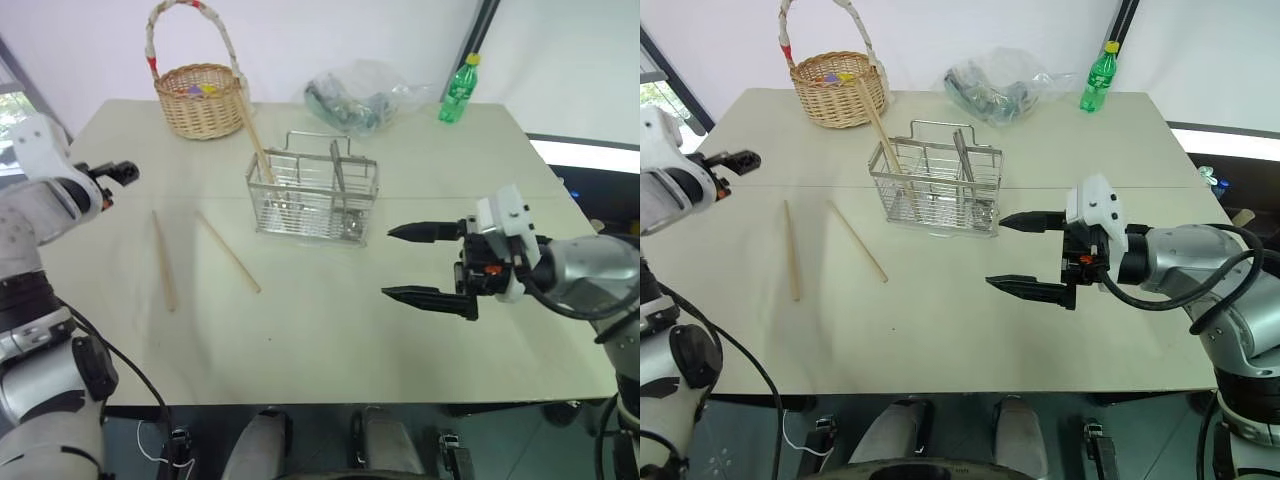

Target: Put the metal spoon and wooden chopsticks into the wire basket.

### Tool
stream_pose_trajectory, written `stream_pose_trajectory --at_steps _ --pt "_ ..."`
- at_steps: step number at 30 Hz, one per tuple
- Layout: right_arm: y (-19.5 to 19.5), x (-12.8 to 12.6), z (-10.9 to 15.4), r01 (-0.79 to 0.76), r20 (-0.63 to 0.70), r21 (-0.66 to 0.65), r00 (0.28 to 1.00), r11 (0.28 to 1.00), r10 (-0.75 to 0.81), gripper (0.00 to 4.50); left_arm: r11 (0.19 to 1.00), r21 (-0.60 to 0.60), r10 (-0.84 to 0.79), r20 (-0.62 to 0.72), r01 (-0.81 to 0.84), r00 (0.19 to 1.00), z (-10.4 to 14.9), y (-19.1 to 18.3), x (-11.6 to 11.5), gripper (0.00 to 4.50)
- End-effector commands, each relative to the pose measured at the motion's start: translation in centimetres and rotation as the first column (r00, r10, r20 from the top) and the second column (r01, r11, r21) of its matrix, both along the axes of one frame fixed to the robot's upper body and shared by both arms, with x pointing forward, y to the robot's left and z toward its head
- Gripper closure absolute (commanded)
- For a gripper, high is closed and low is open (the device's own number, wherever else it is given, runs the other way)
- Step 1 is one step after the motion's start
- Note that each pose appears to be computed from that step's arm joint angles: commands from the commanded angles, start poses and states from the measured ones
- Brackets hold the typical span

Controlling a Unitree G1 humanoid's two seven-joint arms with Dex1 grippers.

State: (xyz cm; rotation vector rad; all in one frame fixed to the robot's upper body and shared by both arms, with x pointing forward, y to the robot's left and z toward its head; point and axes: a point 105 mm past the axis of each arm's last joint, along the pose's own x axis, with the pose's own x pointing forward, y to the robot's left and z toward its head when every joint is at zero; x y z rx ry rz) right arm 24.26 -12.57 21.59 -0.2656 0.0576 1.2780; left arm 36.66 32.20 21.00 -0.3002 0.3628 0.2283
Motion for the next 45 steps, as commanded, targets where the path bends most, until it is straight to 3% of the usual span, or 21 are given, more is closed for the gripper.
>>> stream_pose_trajectory --at_steps 1,13,25,29,35,39,45 --pt "0.1 -0.4 0.7 0.014 0.051 0.009 0.999 1.0 -0.015 0.04 0.999 0.032 0.01 -0.023 -0.009 1.0 0.3 0.1 0.6 0.0" --pt "0.3 -1.6 0.0 0.067 0.035 0.049 0.997 0.997 -0.069 0.04 1.0 -0.023 -0.022 -0.194 0.017 0.981 -5.3 -1.6 4.8 0.0" --pt "0.0 -1.5 -0.1 0.14 0.038 0.082 0.989 0.987 -0.143 0.04 0.998 -0.045 0.025 -0.29 -0.039 0.957 -8.5 -1.6 5.3 0.0" --pt "-0.1 -1.6 0.0 0.148 0.038 0.1 0.988 0.984 -0.153 0.0 0.999 -0.047 -0.012 -0.305 -0.002 0.952 -9.1 -2.5 5.5 1.23" --pt "-0.2 -1.5 0.1 0.159 0.042 0.107 0.986 0.982 -0.164 0.0 0.998 -0.056 -0.024 -0.302 0.007 0.953 -9.1 -3.0 5.7 4.29" --pt "-0.4 -1.5 -0.1 0.166 0.04 0.103 0.984 0.981 -0.171 0.0 0.998 -0.059 -0.012 -0.289 -0.005 0.957 -8.5 -2.9 5.8 4.41" --pt "-0.9 -1.4 -0.3 0.183 0.034 0.089 0.982 0.979 -0.187 0.0 0.999 -0.006 0.038 -0.143 -0.039 0.989 -5.2 -1.1 6.7 4.41"
